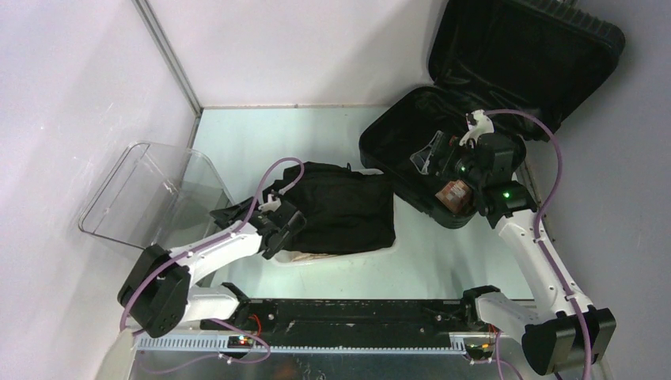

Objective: Open, take out, and arrange the luggage
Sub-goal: Open the storage box at the corner of the board.

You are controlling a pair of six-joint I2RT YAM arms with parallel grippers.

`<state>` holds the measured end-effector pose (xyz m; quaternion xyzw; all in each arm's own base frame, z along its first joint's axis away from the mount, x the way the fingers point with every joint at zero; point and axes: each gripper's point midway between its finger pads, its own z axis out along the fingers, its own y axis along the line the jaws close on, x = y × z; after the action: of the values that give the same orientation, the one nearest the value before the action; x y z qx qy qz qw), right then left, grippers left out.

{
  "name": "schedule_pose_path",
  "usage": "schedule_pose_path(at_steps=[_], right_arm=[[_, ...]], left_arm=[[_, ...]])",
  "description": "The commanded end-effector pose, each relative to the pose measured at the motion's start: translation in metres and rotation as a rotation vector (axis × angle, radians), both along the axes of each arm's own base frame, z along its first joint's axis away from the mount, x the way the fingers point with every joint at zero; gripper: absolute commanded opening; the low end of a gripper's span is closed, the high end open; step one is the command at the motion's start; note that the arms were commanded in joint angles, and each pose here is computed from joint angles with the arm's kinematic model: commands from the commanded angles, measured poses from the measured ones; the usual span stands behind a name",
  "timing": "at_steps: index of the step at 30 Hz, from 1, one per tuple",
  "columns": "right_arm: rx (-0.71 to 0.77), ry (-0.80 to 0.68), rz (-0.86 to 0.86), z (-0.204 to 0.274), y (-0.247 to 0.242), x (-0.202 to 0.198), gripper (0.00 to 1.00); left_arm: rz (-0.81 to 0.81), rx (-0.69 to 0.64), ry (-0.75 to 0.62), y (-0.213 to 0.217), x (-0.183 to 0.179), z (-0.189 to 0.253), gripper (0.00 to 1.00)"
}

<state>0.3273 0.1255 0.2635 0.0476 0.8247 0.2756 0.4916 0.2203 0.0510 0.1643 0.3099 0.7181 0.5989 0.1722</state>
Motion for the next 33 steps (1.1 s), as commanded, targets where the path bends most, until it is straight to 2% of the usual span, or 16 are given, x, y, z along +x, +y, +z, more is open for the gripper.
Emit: schedule_pose_path(at_steps=[1,5,10,12,15,16,26,33], right_arm=[[0.039,-0.04,0.018,0.013,0.004,0.001,1.0],[0.035,-0.032,0.015,0.01,0.003,0.002,1.0],[0.04,-0.025,0.014,0.008,0.004,0.003,1.0],[0.043,-0.026,0.015,0.009,0.004,0.004,1.0],[0.049,-0.024,0.014,0.009,0.003,0.004,1.0],[0.049,-0.024,0.014,0.009,0.003,0.003,1.0],[0.054,0.0,0.019,0.003,0.005,0.005,0.99],[0.104,0.041,0.051,-0.003,0.015,0.007,1.0]], left_arm=[[0.025,0.03,-0.052,0.0,0.006,0.006,0.4],[0.029,0.025,-0.065,0.001,0.004,0.012,0.27],[0.028,0.005,-0.08,0.004,0.0,0.016,0.22],[0.028,0.003,-0.075,0.005,-0.001,0.017,0.17],[0.031,-0.01,-0.083,0.005,-0.001,0.021,0.02],[0.03,-0.011,-0.084,0.004,0.0,0.026,0.0],[0.01,-0.019,-0.203,-0.002,0.005,0.097,0.0],[0.005,-0.043,-0.296,-0.007,0.01,0.143,0.03]])
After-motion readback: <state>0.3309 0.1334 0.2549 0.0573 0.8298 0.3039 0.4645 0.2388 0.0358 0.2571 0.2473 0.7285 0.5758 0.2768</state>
